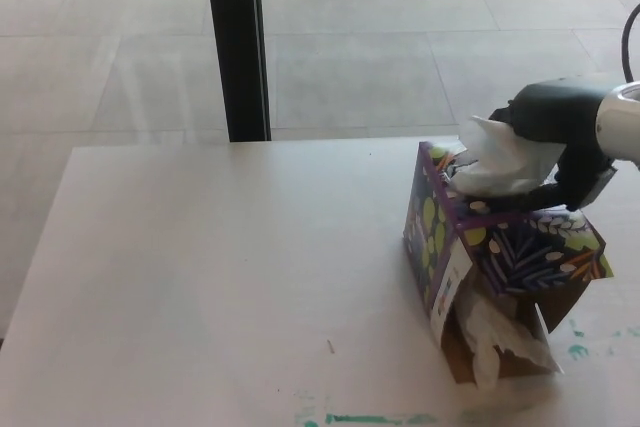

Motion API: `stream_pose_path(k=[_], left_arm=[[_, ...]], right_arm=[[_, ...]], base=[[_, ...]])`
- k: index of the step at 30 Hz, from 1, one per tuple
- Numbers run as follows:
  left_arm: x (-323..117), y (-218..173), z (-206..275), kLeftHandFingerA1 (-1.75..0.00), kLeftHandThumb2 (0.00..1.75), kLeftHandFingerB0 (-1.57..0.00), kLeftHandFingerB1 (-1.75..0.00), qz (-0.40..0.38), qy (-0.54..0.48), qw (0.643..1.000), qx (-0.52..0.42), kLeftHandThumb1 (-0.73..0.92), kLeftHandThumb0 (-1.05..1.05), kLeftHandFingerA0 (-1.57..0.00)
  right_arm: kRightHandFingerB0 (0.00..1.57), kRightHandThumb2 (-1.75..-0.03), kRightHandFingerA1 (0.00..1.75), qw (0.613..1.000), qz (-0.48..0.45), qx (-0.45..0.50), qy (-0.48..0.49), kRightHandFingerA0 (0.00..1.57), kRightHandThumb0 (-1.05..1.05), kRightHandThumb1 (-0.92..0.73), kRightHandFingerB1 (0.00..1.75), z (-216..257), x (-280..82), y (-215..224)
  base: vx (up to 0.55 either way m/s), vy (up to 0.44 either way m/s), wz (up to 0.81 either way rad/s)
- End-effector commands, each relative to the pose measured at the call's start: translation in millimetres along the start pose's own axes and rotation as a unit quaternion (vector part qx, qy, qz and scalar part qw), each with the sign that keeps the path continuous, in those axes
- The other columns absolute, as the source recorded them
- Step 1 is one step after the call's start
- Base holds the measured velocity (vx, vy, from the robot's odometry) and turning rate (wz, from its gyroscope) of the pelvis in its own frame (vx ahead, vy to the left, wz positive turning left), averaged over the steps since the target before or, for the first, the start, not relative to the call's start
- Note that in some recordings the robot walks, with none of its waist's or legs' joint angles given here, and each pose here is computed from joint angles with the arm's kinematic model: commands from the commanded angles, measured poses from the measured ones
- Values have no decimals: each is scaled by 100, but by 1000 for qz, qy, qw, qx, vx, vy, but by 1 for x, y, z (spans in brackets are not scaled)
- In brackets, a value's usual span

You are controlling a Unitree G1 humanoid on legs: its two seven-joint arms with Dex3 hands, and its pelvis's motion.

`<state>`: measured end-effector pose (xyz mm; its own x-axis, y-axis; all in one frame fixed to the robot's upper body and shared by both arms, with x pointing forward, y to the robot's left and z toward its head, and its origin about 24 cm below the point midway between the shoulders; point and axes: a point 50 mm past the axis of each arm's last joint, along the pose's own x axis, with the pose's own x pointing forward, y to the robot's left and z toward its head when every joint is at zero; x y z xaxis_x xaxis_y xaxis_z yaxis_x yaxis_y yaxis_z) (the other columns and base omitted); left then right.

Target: The robot uses its right hand to pull out a tissue from the tissue box kept in the middle of the desk and put it on the right side

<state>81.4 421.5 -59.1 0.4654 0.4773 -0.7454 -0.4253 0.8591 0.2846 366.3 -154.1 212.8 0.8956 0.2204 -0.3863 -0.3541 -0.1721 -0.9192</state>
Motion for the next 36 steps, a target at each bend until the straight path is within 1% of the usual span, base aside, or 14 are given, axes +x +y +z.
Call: stream_pose_path(k=[1,2,3,4,5,9,10,11,14,20,25,33,35,36], left_arm=[[-5,11,6,-60,62,-49,-48,-20,-13,999,34,73,-42,-50],[-6,13,4,-61,62,-49,-49,-23,-11,1000,13,74,-42,-48],[-6,13,3,-61,62,-49,-49,-23,-11,1000,11,74,-42,-48],[-6,13,3,-59,61,-53,-48,-19,-12,1000,16,71,-41,-52],[-6,13,3,-61,63,-48,-46,-15,-11,1000,20,75,-43,-48],[-7,12,0,-60,64,-45,-47,-22,-18,1000,6,78,-42,-47],[-7,12,0,-60,66,-45,-47,-21,-17,1000,6,78,-44,-46],[-7,12,0,-59,66,-45,-46,-18,-19,1000,14,77,-43,-47],[-7,12,-3,-61,66,-48,-45,-13,-14,1000,23,83,-44,-51],[-7,12,-4,-60,66,-49,-44,-10,-15,1000,-1,89,-46,-51],[-8,13,-6,-63,66,-50,-44,-8,-17,1000,15,89,-52,-52],[-8,13,-12,-60,65,-50,-45,2,-4,1000,-15,87,-53,-52],[-9,13,-15,-61,65,-50,-45,2,-2,1000,-23,87,-54,-52],[-9,13,-15,-61,65,-51,-46,2,-2,1000,-27,87,-54,-52]], right_arm=[[82,-101,136,943,-219,-250,-1,119,-43,-59,112,-2,1,17],[76,-66,174,939,-252,-231,-34,94,-36,-69,103,0,0,20],[76,-66,174,938,-256,-229,-38,94,-36,-69,103,0,0,20],[77,-97,137,937,-265,-224,-44,122,-41,-51,105,1,0,20],[68,-69,175,933,-285,-211,-63,93,-35,-66,129,1,-2,18],[69,-71,175,929,-304,-195,-83,92,-35,-57,133,3,-7,13],[81,-94,133,928,-307,-192,-86,120,-40,-42,105,3,-8,13],[75,-72,173,929,-307,-188,-90,95,-34,-54,117,3,-8,12],[72,-81,175,928,-311,-181,-95,94,-35,-51,132,3,-8,14],[80,-83,175,922,-329,-170,-113,97,-35,-49,116,2,-9,12],[70,-87,175,918,-352,-148,-109,96,-33,-54,144,2,-11,6],[79,-76,172,904,-394,-120,-116,97,-30,-58,124,-4,-15,10],[66,-86,175,886,-430,-126,-117,92,-28,-59,148,-9,-15,8],[68,-86,175,882,-442,-113,-117,93,-26,-60,142,-11,-17,4]], base=[[0,0,0],[0,0,0],[0,0,0],[0,0,0],[0,0,0],[0,0,0],[0,0,0],[0,0,0],[0,0,0],[0,0,0],[0,0,0],[0,0,0],[0,0,0],[0,0,0]])
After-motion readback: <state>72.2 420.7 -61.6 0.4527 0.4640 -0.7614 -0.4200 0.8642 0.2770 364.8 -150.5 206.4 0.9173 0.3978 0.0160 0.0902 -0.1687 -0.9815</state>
